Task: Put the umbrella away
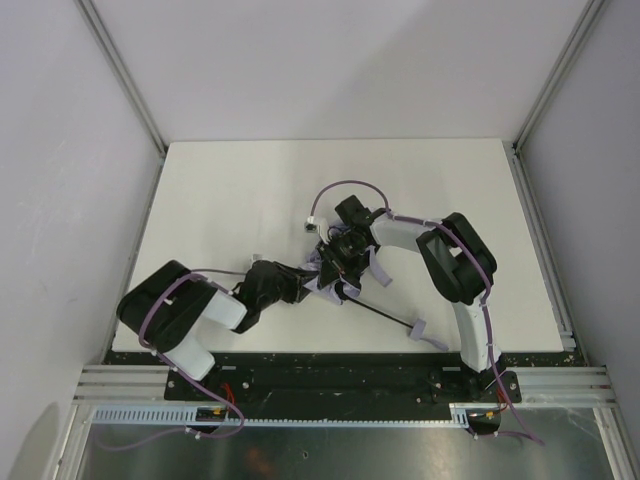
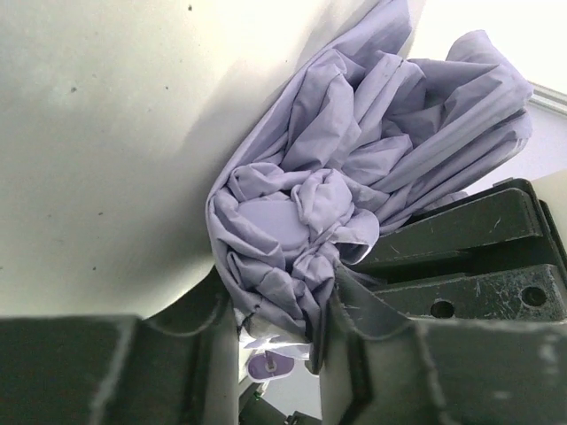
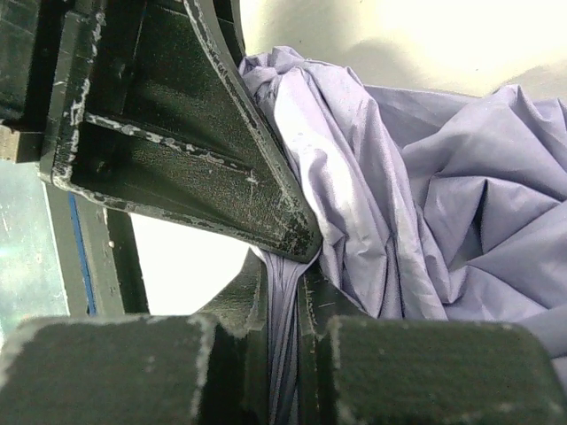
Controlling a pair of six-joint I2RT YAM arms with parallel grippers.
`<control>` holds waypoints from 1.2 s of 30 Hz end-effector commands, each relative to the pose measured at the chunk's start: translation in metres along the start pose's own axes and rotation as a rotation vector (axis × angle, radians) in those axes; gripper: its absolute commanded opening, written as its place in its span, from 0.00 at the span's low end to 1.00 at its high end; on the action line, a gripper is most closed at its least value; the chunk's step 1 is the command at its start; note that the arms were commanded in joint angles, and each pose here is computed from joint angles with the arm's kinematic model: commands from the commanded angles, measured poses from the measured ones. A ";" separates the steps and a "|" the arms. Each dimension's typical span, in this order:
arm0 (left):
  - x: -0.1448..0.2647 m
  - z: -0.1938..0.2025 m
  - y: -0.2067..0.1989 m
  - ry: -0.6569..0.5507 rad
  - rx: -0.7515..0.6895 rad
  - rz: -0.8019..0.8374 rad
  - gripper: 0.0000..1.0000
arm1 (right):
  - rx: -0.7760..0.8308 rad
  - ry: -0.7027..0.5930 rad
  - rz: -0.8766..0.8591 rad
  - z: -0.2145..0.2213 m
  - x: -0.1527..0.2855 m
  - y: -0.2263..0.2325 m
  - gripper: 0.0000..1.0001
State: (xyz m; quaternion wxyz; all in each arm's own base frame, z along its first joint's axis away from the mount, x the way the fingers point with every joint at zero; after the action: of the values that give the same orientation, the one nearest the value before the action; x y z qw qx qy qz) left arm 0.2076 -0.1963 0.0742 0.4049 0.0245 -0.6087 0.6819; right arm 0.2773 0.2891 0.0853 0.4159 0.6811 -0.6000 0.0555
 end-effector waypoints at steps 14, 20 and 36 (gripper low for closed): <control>0.007 -0.037 0.038 -0.189 -0.207 -0.172 0.00 | -0.123 -0.072 0.297 -0.036 0.055 0.022 0.79; 0.017 -0.034 0.044 -0.155 -0.197 -0.179 0.00 | -0.181 -0.191 0.554 -0.065 0.112 0.059 0.91; 0.026 -0.022 0.061 -0.020 -0.007 -0.286 0.00 | 0.441 -0.166 0.967 -0.053 0.043 0.158 0.91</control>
State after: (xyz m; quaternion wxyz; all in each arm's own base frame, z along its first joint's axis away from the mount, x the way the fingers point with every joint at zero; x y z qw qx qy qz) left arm 0.1933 -0.1718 0.0714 0.4091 0.0251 -0.6231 0.6662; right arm 0.1983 0.2811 0.2101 0.2862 0.4083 -0.8401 0.2134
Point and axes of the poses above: each gripper's point midway between its finger pads, its own x axis back along the fingers, its own y axis along the line the jaws close on, z = x × y, the point moved 9 cm from there along x, back along the fingers, and after that the axes turned 9 degrees about x, right-handed, at the moved point
